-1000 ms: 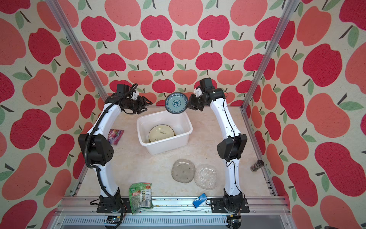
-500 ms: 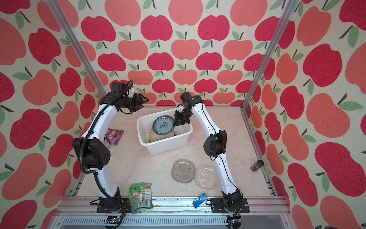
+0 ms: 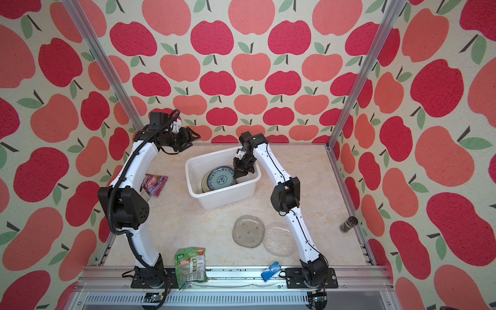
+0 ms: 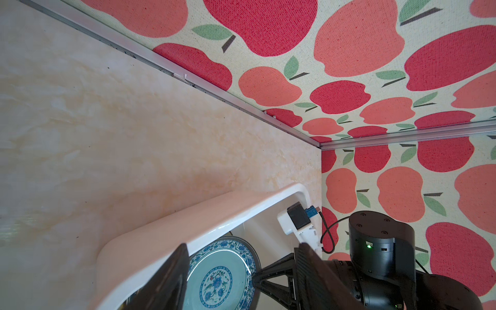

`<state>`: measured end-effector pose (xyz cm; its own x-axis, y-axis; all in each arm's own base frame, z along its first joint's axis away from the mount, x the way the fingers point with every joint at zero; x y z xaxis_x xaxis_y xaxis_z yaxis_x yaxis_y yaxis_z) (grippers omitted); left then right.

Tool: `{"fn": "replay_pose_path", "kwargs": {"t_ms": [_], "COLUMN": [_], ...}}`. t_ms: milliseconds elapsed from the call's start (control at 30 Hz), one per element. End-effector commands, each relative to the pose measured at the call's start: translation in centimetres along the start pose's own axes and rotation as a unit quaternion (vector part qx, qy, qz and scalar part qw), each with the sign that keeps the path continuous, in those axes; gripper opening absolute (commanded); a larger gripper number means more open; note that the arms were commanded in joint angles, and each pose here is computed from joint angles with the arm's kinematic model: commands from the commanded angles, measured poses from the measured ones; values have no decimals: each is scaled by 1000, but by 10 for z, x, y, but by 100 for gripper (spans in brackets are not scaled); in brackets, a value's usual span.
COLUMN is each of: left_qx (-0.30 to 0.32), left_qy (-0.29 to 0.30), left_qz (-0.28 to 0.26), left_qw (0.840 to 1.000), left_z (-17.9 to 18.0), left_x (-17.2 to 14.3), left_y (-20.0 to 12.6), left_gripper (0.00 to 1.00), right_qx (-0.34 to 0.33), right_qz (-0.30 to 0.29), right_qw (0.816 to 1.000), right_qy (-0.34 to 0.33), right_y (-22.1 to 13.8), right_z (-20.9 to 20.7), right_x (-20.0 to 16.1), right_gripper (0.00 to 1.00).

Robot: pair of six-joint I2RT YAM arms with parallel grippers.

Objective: Place the plates into the plastic bin on the countertop
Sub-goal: Place the plate in the plastic bin.

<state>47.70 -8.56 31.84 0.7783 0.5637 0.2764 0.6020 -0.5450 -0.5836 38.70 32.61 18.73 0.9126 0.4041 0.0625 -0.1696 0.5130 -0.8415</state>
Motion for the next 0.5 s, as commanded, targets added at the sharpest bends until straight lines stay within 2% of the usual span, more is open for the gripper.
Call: {"fn": "replay_pose_path", "kwargs": {"t_ms": [0,200,467], "left_qx": [2,7,9], "left_qy": [5,2,10], "left_qz": [-4,-5,-11], "left_qw": [1000,1000,1000], "left_z": [2,5,2], "left_x": [5,5,5], "left_y": [-2,-3,-10], "left_gripper": [67,67,67], "right_qx": [18,32,31], "right_qz": [4,8,-1], "right_qw": [1000,999,1000], "right_qy": [0,1,3], "right_y": [0,4,2], "right_z": [3,5,2], "right_x": [0,1,5], "right_gripper": [11,25,25]}}
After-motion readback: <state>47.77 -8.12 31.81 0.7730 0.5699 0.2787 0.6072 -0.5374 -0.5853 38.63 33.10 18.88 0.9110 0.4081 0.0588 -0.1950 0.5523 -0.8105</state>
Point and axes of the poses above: each gripper's point midway between its finger pads, its own y axis out along the fingers, its own z axis along the line the jaws close on, x = y × z, the point moved 6 cm from there along -y, back along the fingers, and after that the axes turned 10 degrees about -y, right-handed, at the moved point
